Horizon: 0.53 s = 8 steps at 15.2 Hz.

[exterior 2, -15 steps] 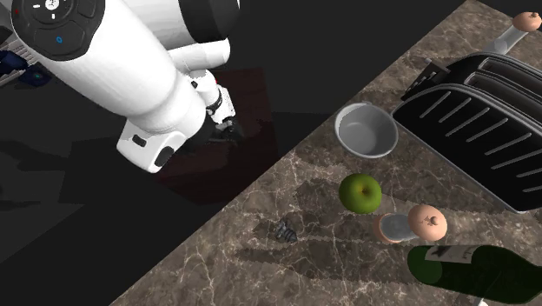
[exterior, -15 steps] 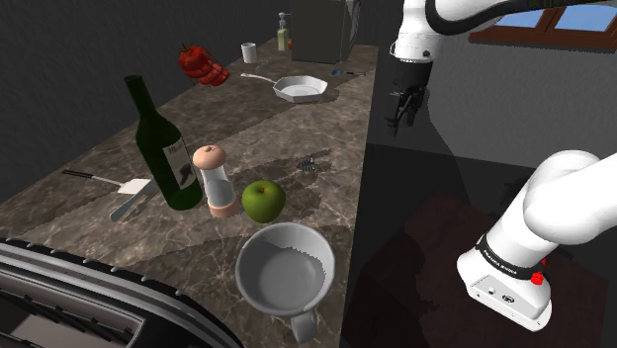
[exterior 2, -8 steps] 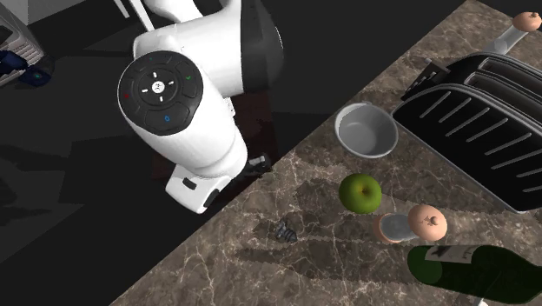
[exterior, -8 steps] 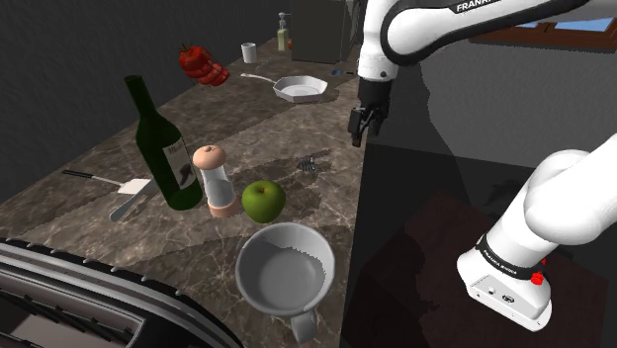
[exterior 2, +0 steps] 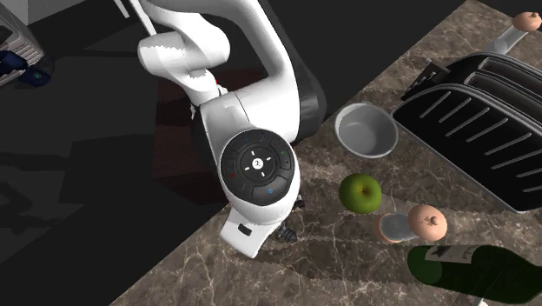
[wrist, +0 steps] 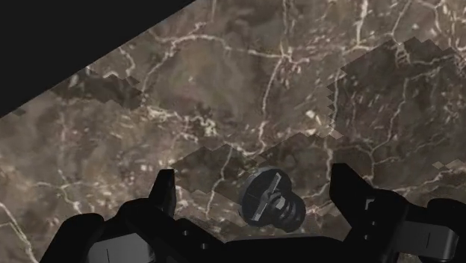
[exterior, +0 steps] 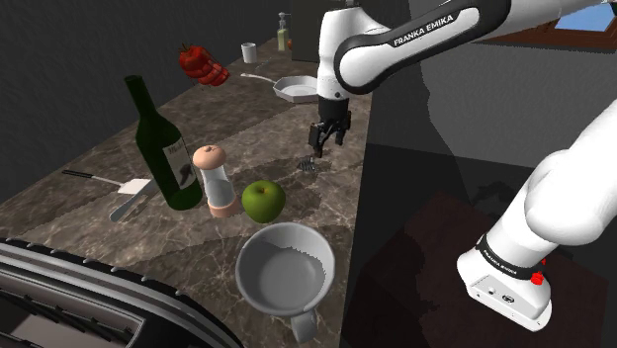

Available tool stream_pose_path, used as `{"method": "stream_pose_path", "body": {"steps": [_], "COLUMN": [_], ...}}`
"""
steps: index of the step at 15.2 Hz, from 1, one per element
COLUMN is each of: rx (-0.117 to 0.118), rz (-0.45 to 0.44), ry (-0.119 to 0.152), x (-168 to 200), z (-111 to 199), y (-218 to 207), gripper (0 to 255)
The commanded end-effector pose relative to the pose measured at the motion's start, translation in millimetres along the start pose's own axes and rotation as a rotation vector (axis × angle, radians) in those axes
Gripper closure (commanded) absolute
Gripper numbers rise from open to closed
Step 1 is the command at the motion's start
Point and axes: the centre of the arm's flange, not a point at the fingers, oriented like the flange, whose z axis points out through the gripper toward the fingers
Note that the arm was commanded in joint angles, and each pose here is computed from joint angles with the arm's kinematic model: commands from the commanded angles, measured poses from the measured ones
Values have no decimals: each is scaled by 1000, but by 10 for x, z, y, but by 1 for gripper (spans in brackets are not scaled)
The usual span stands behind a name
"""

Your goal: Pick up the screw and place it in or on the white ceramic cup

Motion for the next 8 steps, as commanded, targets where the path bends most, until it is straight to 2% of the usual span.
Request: {"method": "stream_pose_path", "body": {"steps": [1,4,8], "rx": [-9,-21,-21], "rz": [-1,-3,-3], "ry": [14,31,31], "x": [186,438,445], "z": [117,269,480], "y": [-133,-306,-302], "gripper": [0,0,0]}}
